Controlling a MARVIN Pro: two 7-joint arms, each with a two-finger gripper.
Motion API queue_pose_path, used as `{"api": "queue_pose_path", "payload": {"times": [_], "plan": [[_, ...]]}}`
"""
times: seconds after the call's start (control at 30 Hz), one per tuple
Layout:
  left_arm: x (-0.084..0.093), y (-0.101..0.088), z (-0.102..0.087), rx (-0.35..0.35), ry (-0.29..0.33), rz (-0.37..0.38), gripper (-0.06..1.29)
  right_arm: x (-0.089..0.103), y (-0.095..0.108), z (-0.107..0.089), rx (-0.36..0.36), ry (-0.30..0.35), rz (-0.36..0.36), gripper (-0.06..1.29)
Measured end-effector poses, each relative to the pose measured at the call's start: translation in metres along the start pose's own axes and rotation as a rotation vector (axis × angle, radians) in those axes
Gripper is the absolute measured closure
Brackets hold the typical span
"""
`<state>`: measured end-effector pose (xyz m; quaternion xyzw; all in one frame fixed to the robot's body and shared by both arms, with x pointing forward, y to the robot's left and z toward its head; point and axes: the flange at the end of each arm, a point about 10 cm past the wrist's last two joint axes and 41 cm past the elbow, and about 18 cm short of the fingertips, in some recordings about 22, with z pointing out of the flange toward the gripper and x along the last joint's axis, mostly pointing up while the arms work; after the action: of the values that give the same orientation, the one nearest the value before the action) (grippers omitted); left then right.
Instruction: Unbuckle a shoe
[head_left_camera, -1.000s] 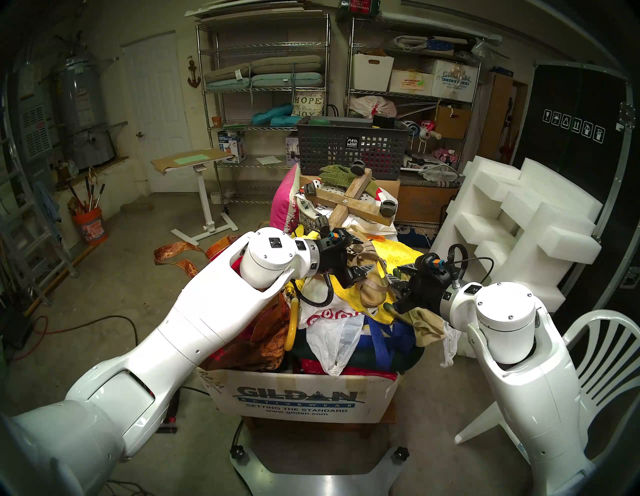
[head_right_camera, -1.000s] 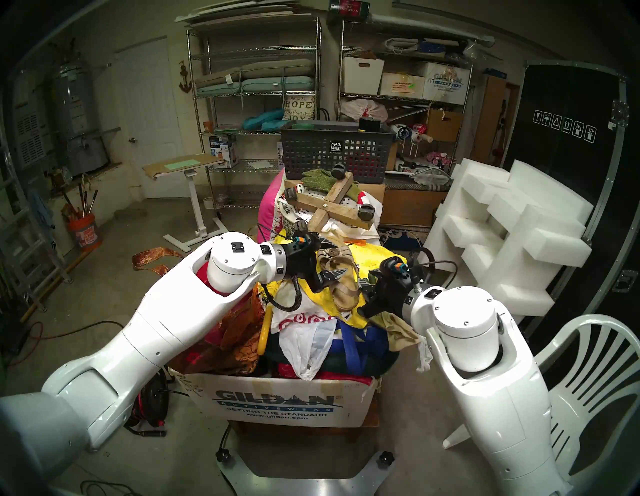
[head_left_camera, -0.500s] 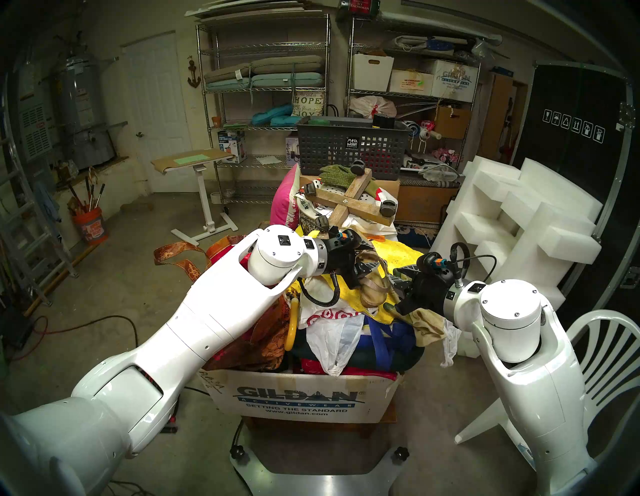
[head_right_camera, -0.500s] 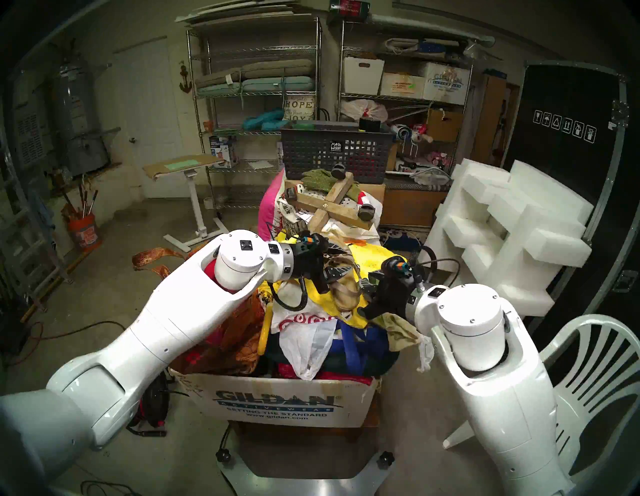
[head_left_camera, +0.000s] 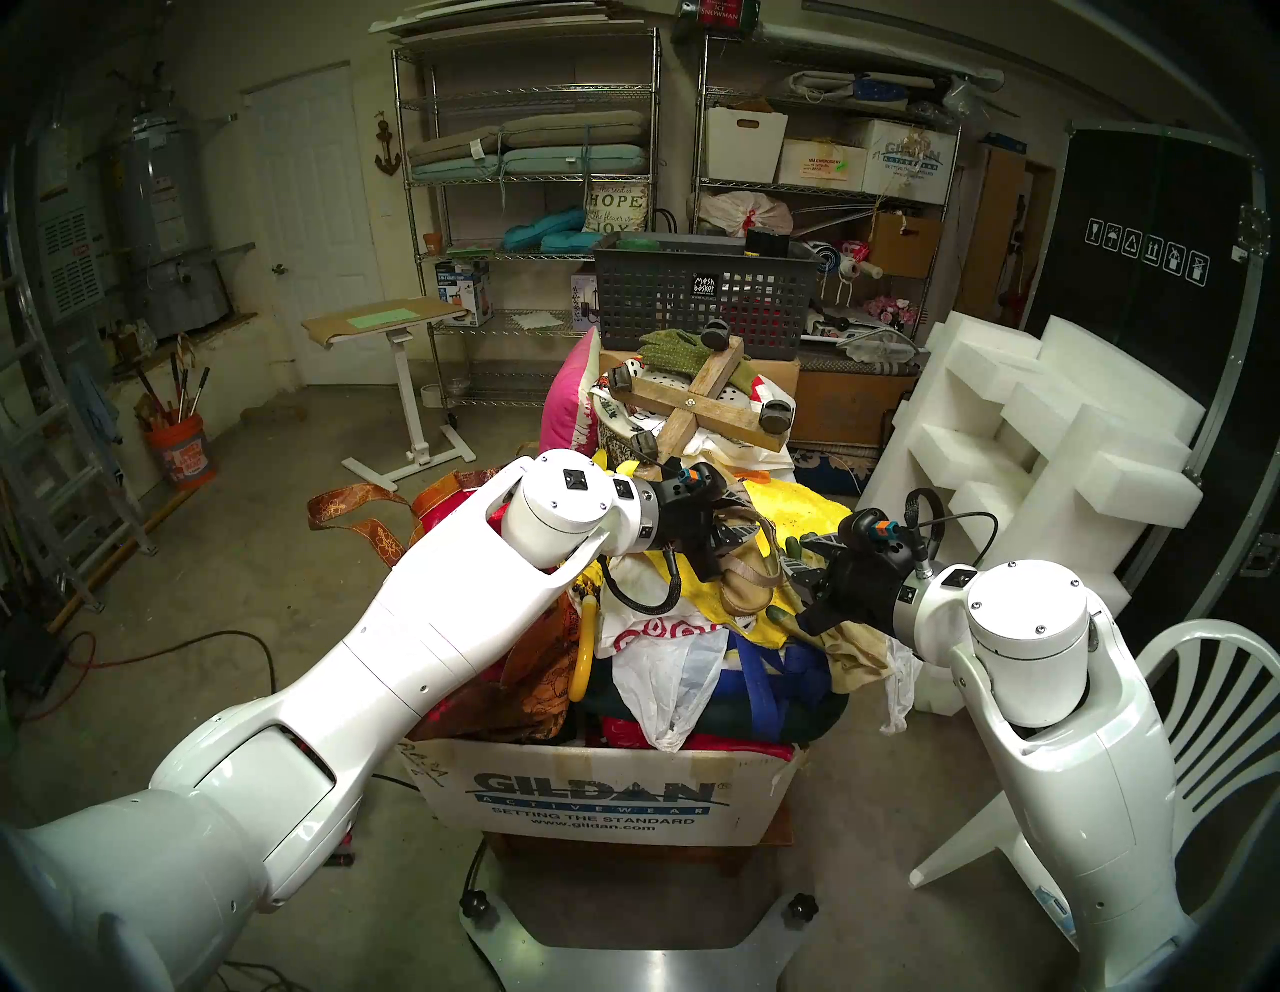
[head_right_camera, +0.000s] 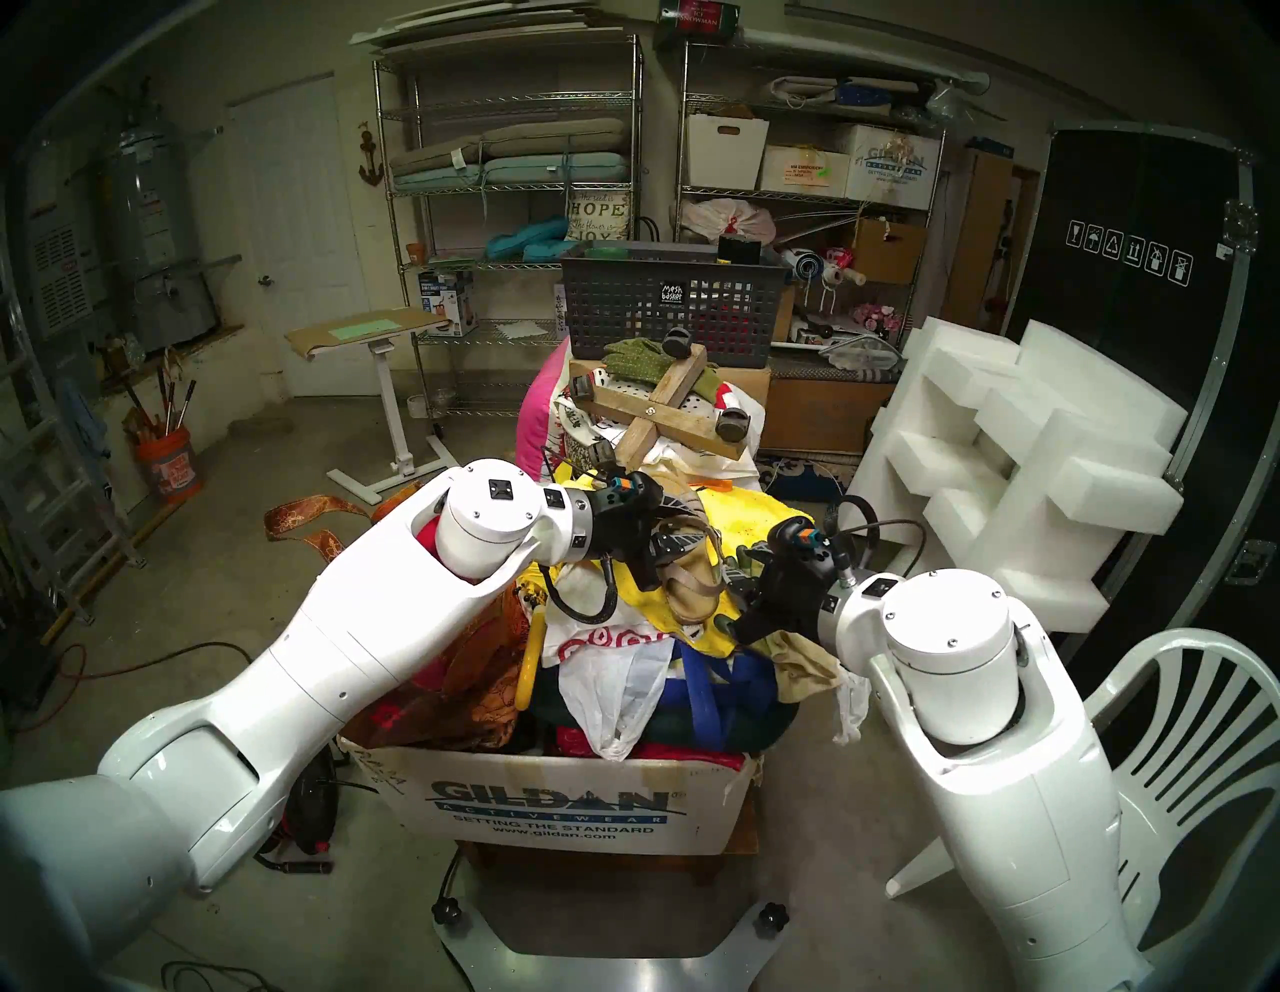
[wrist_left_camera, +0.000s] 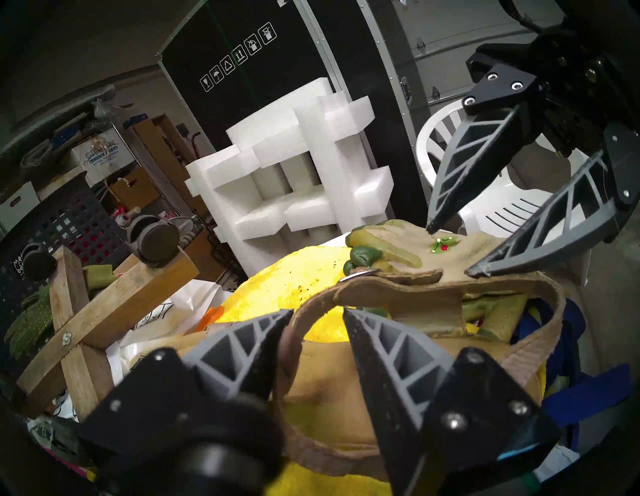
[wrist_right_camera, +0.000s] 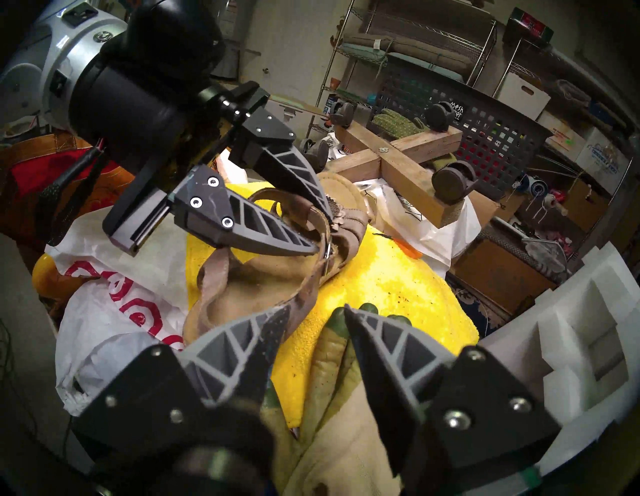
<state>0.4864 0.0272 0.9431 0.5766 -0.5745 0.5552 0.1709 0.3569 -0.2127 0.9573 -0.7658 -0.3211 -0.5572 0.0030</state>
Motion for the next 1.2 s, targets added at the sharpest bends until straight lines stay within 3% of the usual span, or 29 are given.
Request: {"api": "queue_pose_path", "payload": {"times": [0.13,0.33,0.5,0.77,0.9,1.2], "plan": [[0.002,0.000,0.001,0.004,0.004,0.002,0.69,0.000,-0.003,0.002,0.005,-0.002,-0.003,0.64],[0.004,0.000,0.002,0.010,0.010,0.002,1.09,-0.001,-0.006,0.006,0.008,-0.005,-0.011,0.64],[0.005,0.000,0.003,0.012,0.014,0.000,1.22,0.000,-0.007,0.009,0.003,-0.008,-0.016,0.64],[0.005,0.001,0.003,0.013,0.018,-0.005,1.22,0.000,-0.007,0.014,-0.009,-0.011,-0.014,0.65],[0.005,0.002,0.003,0.013,0.021,-0.007,1.22,0.000,-0.006,0.016,-0.014,-0.016,-0.010,0.79],[0.005,0.005,0.003,0.015,0.024,-0.011,1.22,-0.002,-0.002,0.020,-0.027,-0.042,-0.006,0.90]]}}
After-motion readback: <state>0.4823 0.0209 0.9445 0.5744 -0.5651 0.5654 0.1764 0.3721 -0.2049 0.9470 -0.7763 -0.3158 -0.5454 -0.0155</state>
